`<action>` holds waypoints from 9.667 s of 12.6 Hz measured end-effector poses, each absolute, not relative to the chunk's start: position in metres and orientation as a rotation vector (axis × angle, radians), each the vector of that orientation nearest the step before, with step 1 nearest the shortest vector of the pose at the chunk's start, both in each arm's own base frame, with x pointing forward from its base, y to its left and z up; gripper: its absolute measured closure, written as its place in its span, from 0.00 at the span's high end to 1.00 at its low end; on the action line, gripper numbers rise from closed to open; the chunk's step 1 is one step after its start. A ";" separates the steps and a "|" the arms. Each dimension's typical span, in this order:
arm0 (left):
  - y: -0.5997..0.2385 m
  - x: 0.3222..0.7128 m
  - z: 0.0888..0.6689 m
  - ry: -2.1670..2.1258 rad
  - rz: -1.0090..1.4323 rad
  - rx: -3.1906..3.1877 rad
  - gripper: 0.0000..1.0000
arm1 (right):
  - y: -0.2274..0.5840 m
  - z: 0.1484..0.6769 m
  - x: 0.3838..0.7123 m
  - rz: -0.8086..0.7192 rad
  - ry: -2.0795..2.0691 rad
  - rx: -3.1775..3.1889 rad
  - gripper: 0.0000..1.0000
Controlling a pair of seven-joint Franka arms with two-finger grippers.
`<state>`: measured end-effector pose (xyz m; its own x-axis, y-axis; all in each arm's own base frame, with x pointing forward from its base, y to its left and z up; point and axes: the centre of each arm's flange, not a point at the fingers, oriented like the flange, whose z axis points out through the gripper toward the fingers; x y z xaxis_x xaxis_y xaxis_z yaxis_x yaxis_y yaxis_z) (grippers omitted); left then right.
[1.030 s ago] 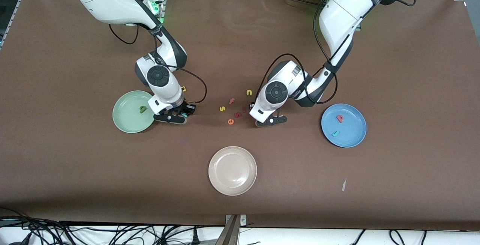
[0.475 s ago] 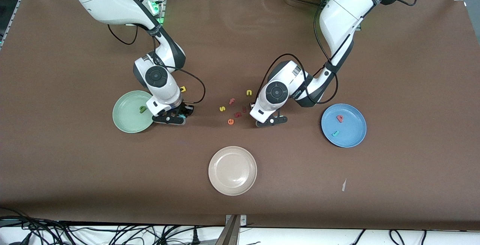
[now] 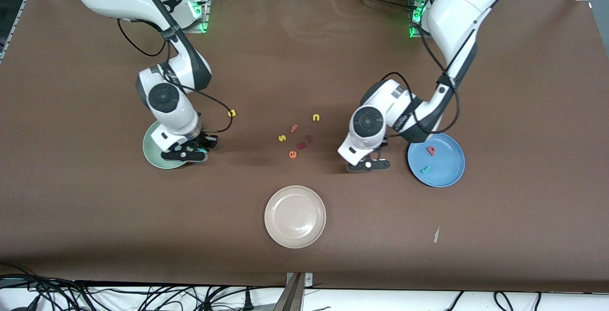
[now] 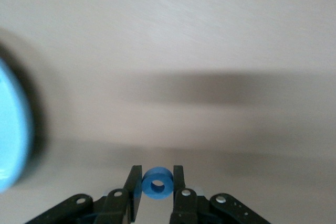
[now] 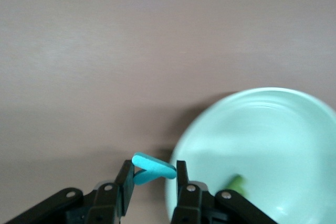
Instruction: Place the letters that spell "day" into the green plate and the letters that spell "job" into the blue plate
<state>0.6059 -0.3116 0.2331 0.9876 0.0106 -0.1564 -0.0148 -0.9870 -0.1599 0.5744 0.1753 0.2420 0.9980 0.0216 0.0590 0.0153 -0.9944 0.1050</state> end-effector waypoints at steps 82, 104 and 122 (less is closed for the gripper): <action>-0.015 0.541 0.596 -0.033 0.055 -3.194 1.00 | 0.099 0.320 0.571 -0.052 -0.239 3.038 0.99; -0.015 0.542 0.597 -0.035 0.055 -3.194 1.00 | 0.022 0.606 0.566 -0.158 0.122 3.163 1.00; -0.010 0.543 0.594 -0.041 0.062 -3.178 1.00 | 0.031 0.606 0.566 -0.158 0.146 3.161 1.00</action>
